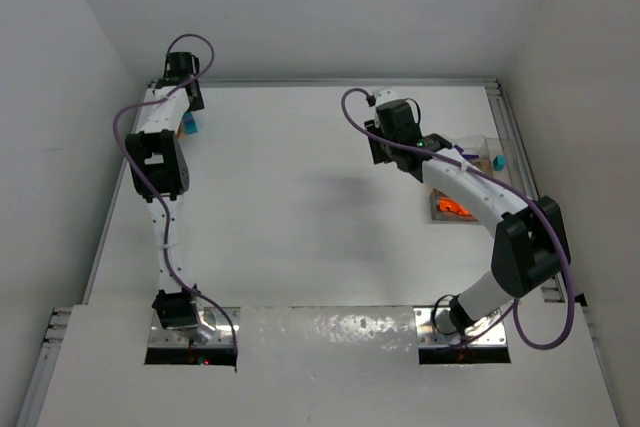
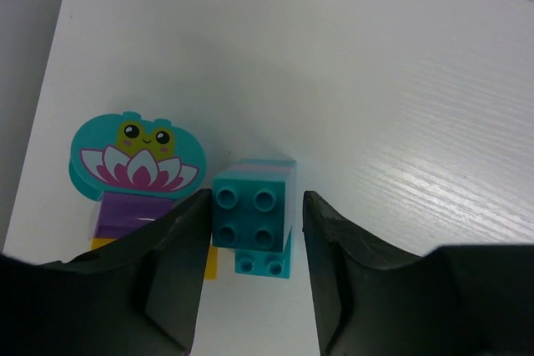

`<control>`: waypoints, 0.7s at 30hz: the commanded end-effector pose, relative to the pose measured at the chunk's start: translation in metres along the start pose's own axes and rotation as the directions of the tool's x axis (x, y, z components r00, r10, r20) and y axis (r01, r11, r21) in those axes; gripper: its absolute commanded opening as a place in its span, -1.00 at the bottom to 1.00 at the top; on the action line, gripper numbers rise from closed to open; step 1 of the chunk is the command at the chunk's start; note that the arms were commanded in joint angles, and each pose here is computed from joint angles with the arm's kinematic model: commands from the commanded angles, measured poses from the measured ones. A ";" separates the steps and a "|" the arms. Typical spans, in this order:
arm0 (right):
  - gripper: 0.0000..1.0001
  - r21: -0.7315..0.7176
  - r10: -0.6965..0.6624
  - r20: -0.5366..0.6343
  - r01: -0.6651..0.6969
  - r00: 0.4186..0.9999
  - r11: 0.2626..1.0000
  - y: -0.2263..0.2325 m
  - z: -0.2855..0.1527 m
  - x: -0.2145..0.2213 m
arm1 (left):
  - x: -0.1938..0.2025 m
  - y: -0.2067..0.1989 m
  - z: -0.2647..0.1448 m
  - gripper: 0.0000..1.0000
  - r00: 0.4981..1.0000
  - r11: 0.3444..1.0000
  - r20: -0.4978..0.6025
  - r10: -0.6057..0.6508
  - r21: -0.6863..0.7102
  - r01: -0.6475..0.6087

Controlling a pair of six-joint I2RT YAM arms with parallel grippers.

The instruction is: Sort the legos into containers by color

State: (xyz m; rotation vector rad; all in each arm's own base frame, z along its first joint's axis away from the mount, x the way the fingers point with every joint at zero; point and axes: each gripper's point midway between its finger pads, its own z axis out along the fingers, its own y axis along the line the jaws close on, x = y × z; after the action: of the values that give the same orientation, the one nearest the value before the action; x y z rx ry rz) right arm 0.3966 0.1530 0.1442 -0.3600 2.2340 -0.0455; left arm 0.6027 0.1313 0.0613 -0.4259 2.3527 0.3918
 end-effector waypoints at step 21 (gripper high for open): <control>-0.15 0.063 -0.050 0.055 0.046 0.997 0.997 -0.016 -0.010 -0.027 | 0.004 0.006 0.006 -0.73 1.000 1.000 -0.006 -0.021 -0.011 0.021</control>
State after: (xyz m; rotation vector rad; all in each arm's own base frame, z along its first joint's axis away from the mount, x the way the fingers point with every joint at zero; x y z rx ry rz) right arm 0.3963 0.1452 0.1453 -0.4054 2.2342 -0.1089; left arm 0.6000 0.1316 0.0511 -0.4269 2.3717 0.3997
